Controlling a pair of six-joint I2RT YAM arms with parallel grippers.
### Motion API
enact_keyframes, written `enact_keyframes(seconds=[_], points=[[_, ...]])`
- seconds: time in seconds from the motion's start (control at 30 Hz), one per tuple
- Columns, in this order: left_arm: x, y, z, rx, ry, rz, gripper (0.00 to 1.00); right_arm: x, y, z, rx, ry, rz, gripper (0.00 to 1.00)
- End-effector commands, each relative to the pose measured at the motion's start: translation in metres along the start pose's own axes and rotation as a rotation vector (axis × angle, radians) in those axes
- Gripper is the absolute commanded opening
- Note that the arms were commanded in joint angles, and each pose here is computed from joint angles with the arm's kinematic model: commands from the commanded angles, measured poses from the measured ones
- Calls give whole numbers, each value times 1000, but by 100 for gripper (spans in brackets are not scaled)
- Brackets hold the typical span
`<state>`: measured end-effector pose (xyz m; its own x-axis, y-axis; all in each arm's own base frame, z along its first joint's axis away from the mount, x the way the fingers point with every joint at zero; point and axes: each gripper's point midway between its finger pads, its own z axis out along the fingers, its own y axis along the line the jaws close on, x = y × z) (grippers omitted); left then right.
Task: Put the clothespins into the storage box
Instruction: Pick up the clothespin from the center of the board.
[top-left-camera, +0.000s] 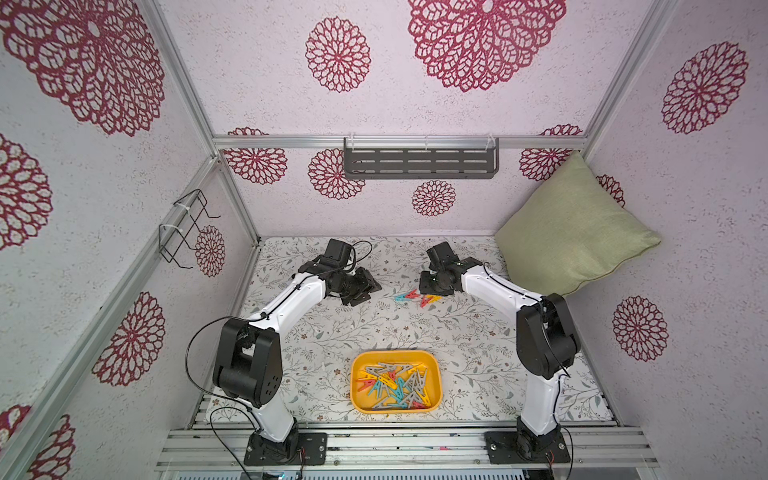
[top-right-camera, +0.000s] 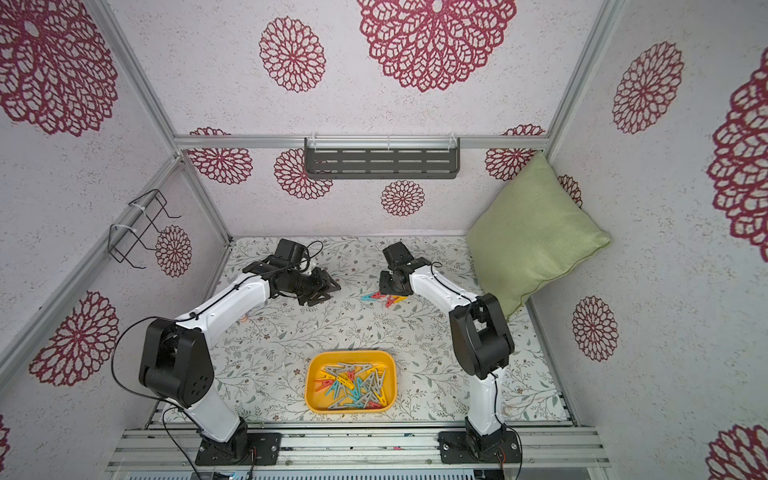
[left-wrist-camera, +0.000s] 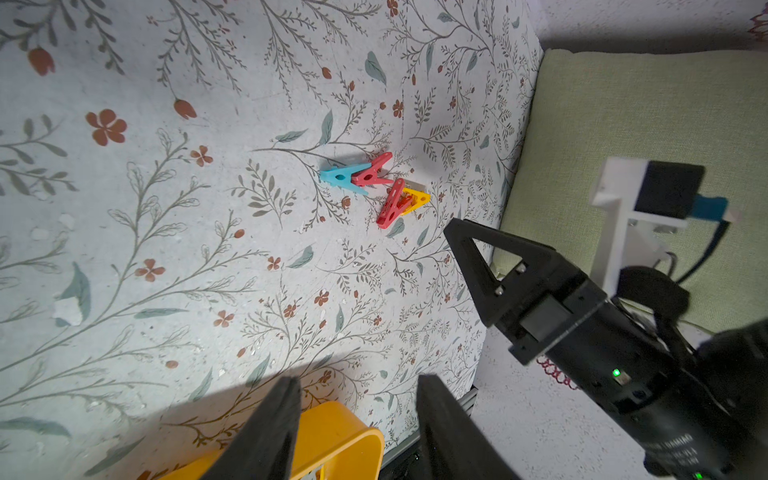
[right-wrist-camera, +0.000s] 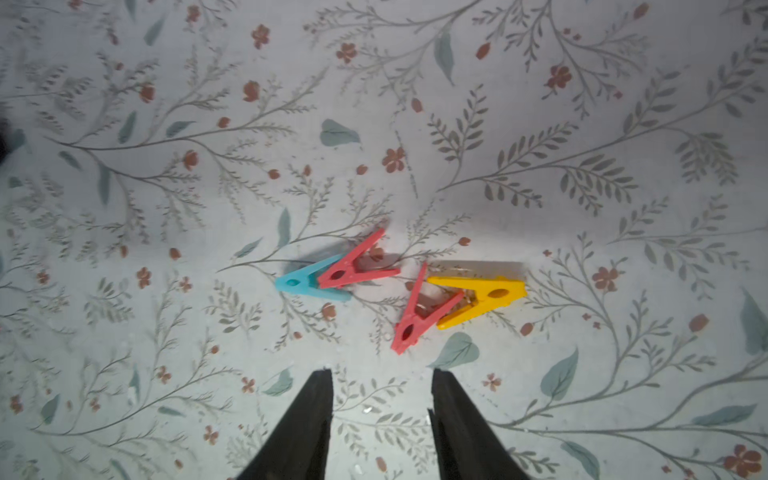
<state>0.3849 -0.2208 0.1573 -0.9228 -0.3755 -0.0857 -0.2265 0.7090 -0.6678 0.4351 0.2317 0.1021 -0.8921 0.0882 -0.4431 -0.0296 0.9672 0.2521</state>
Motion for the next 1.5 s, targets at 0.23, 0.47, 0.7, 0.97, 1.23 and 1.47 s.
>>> enact_keyframes(seconds=[0.23, 0.47, 0.7, 0.97, 1.23, 1.47], points=[[-4, 0, 7, -11, 31, 25, 51, -12, -28, 24, -20, 9, 277, 55], [-8, 5, 9, -21, 43, 16, 51, -3, -33, 41, -33, 53, 357, 63], [-12, 11, 11, -24, 52, 6, 51, 6, -40, 56, -24, 64, 429, 63], [-15, 20, 7, -40, 57, -6, 51, -4, -47, 78, 4, 66, 446, 62], [-21, 29, 2, -47, 44, -23, 51, -14, -44, 96, 23, 91, 392, 49], [-27, 30, 1, -42, 31, -34, 51, 1, -57, 100, 112, 134, 257, 43]])
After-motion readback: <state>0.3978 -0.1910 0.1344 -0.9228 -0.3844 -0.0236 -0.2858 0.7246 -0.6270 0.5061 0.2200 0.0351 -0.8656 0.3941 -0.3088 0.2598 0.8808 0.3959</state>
